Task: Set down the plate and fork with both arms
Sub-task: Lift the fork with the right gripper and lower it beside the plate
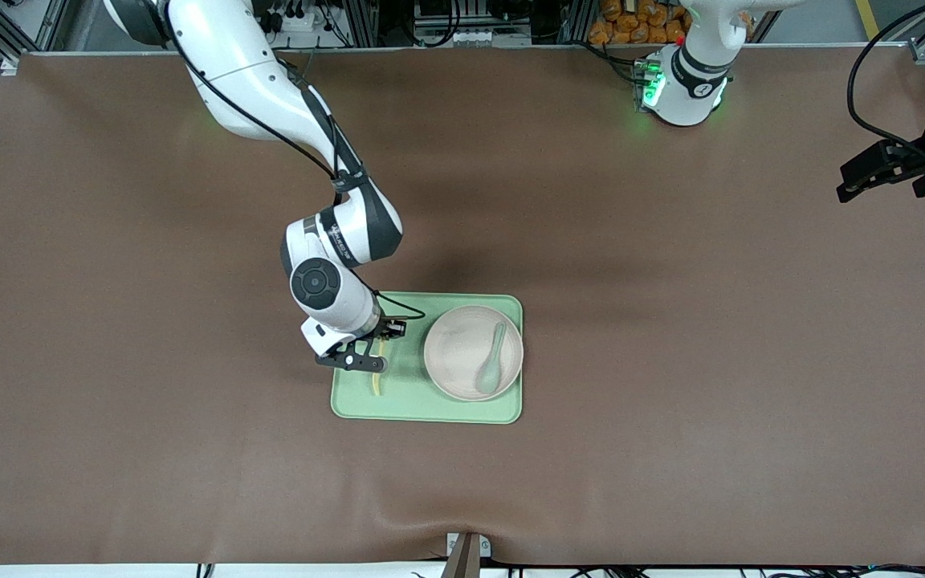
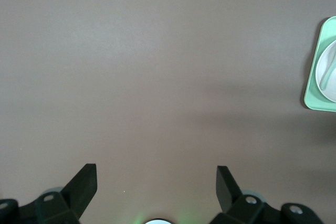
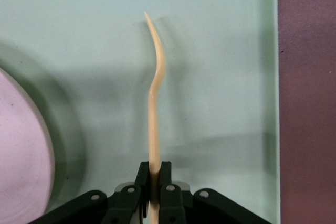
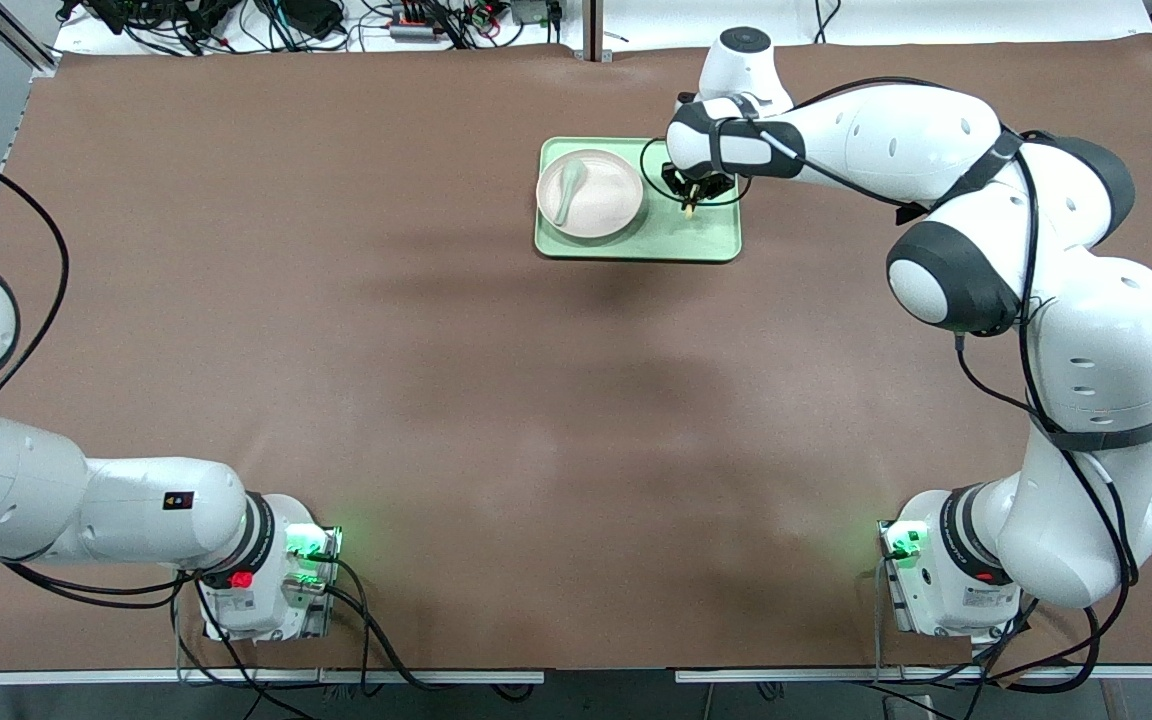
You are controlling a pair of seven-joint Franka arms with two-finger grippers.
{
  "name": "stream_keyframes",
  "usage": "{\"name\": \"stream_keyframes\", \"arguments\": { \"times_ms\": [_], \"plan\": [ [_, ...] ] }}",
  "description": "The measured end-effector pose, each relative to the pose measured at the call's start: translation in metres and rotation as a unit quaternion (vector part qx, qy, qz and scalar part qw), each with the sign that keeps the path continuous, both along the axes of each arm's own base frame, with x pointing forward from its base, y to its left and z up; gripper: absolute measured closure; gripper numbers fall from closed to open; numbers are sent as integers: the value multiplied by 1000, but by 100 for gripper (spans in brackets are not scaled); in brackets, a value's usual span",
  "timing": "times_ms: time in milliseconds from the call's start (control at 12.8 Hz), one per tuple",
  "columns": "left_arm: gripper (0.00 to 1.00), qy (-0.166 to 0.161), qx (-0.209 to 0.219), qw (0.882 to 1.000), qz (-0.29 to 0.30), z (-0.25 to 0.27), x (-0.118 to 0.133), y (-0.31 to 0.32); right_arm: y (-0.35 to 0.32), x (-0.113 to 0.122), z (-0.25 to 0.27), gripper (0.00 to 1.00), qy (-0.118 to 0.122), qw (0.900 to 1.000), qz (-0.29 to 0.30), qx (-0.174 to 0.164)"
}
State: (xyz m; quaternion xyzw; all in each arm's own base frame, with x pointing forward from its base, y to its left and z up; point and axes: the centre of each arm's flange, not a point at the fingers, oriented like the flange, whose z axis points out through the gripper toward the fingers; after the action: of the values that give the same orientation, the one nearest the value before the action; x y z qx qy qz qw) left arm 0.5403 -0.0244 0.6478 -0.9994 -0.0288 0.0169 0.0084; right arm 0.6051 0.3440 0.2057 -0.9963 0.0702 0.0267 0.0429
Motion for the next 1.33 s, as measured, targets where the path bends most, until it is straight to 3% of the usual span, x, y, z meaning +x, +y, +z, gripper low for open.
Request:
{"name": "stream_keyframes", "arguments": {
  "times_ms": [471,1098,1333],
  "plan": [
    [0,1,0,1000,0,-1,0,0,-1,-2,-7,85,5,1000,-1,-3],
    [0,3,0,1000,0,-3,0,0,-6,0,-9,0,5,1000,-5,-5],
    [0,3,0,1000,-1,-3,0,-1,-15,8,-4,0,0,1000,-13,-4]
  ]
}}
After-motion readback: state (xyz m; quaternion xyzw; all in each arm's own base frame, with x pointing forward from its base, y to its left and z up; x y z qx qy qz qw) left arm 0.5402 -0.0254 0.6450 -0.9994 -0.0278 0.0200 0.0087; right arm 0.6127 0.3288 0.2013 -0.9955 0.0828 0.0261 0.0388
